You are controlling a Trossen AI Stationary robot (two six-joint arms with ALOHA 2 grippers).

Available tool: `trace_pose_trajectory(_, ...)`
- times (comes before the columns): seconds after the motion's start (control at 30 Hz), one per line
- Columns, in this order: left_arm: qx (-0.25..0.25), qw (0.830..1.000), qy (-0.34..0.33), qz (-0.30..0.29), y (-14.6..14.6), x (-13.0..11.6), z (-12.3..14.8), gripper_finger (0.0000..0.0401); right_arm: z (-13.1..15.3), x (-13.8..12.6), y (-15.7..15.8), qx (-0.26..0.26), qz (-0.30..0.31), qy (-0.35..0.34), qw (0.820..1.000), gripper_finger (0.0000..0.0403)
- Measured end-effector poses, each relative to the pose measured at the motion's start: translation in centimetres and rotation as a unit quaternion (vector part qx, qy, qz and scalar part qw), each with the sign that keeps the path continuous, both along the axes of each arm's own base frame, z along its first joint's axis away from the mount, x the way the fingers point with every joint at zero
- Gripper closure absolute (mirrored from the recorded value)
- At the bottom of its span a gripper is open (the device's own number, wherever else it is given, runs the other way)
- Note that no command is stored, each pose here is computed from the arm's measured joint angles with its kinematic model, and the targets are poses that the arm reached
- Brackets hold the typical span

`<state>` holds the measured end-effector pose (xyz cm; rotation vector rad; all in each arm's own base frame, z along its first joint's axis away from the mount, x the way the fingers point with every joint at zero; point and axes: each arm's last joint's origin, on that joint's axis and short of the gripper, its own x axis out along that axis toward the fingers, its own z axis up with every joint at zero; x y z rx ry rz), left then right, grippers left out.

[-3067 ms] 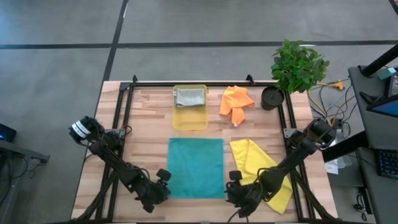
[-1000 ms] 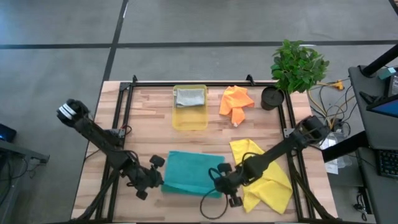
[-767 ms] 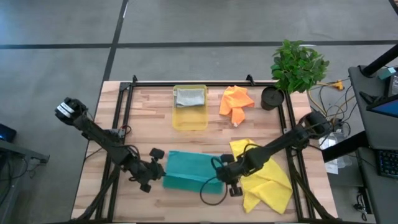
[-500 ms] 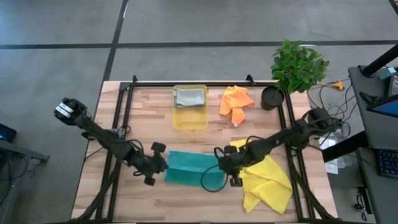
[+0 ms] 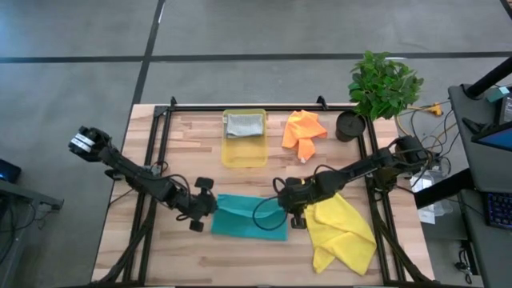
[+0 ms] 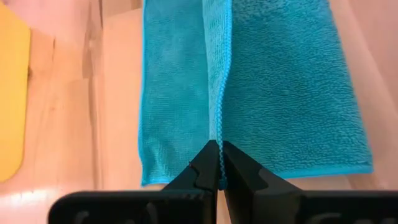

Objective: Fold microfiber towels
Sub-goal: Fold the light blue microfiber cloth

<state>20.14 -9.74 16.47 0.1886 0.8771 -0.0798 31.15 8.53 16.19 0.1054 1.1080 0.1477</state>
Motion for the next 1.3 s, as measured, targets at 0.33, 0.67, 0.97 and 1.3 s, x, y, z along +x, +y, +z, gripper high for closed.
trace_pose_trajectory(0.33,0.013,0.999,0.012,0.027,0.9,0.5,-0.7,0.0401,-1.3,-0.5,-0.6,0.000,-0.023,0.031,0.999,0.0393)
trace_pose_trajectory(0.67,0.074,0.991,-0.034,0.110,2.7,0.7,0.2,0.0316,0.0,-0.6,-2.4,-0.027,-0.097,0.009,0.995,0.0307)
trace_pose_trajectory(0.97,0.004,0.996,-0.030,0.082,3.0,0.3,1.6,0.0250,1.9,-0.6,-1.8,0.020,-0.139,-0.039,0.989,0.0258)
trace_pose_trajectory(1.3,-0.035,0.998,0.007,0.047,2.5,0.8,0.6,0.0383,1.0,0.9,1.3,0.112,-0.190,-0.088,0.972,0.0308)
